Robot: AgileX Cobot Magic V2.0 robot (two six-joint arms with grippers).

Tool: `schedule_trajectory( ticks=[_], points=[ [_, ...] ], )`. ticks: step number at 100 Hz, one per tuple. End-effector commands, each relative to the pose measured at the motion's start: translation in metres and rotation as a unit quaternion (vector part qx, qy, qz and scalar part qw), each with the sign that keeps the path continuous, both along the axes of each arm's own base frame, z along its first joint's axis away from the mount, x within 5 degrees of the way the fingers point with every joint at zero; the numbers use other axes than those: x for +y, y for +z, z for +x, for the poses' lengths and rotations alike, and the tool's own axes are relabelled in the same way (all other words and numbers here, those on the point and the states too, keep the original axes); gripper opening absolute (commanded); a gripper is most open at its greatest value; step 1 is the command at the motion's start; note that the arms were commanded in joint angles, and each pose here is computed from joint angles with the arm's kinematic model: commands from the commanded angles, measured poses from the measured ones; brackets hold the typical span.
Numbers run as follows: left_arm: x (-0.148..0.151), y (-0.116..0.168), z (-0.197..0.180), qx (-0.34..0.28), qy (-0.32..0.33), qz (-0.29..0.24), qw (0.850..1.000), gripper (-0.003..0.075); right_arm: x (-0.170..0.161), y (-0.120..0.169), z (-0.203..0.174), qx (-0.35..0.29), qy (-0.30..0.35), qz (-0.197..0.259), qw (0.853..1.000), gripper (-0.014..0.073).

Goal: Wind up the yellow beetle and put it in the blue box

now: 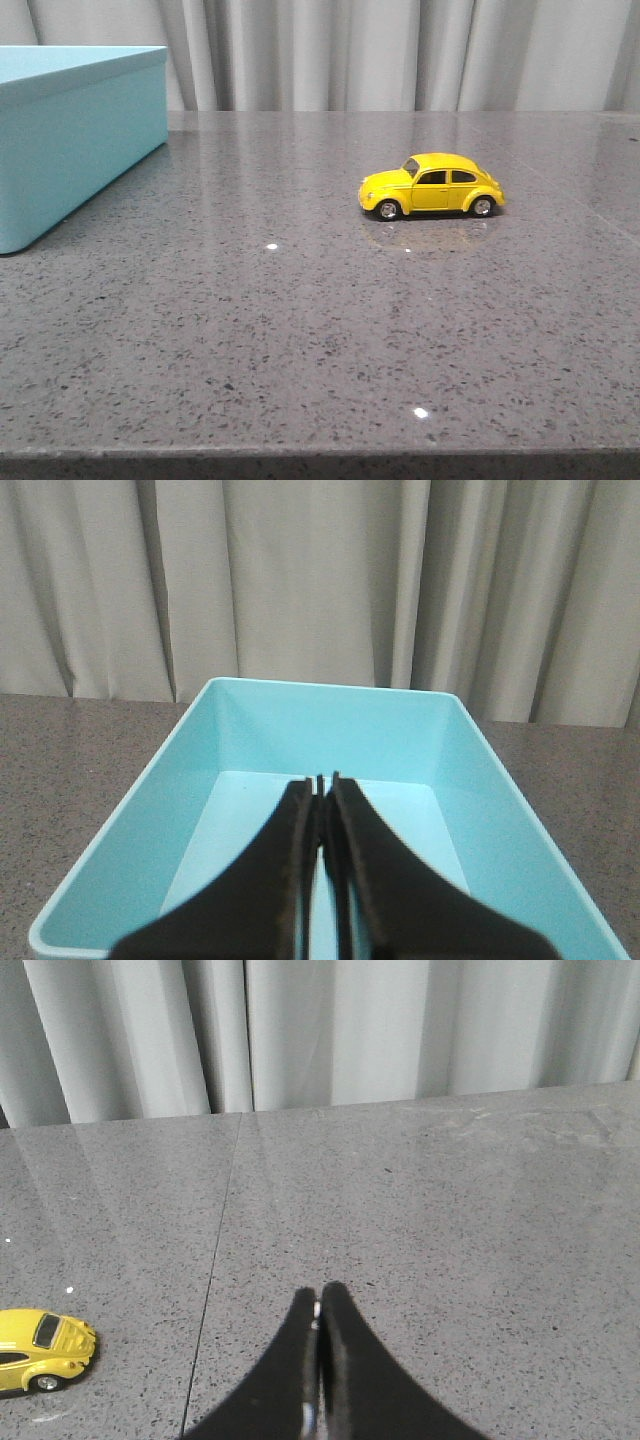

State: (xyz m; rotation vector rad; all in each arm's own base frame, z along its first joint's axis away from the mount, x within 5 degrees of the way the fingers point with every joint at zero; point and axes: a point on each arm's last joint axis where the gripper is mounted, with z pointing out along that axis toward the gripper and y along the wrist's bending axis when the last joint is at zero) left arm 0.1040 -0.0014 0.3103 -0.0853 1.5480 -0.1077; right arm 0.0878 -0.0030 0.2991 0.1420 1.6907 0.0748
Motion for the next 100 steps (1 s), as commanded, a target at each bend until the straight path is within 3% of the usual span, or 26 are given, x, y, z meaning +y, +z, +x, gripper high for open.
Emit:
schedule_trajectory(
  ticks=[1, 32, 70, 84, 100],
  points=[
    [0.001, 0.019, 0.0, -0.057, 0.003, -0.008, 0.998, -0.0019, 0.0, 0.022, 0.003, -0.048, 0.001, -0.003, 0.999, -0.0059],
    [0.001, 0.02, 0.0, -0.059, 0.003, -0.008, 0.998, -0.0019, 0.009, 0.05, 0.036, 0.053, 0.04, -0.002, 0.998, -0.0041],
    [0.001, 0.02, 0.0, -0.06, 0.003, -0.008, 0.998, -0.0019, 0.046, 0.068, 0.096, 0.173, 0.127, -0.016, 0.977, 0.0395],
    [0.001, 0.02, 0.0, -0.06, 0.003, -0.008, 0.998, -0.0019, 0.072, 0.07, 0.118, 0.223, 0.169, -0.031, 0.959, 0.0477],
    [0.001, 0.02, 0.0, -0.06, 0.003, -0.008, 0.998, -0.0019, 0.102, 0.071, 0.145, 0.281, 0.198, -0.037, 0.938, 0.0492]
  ],
)
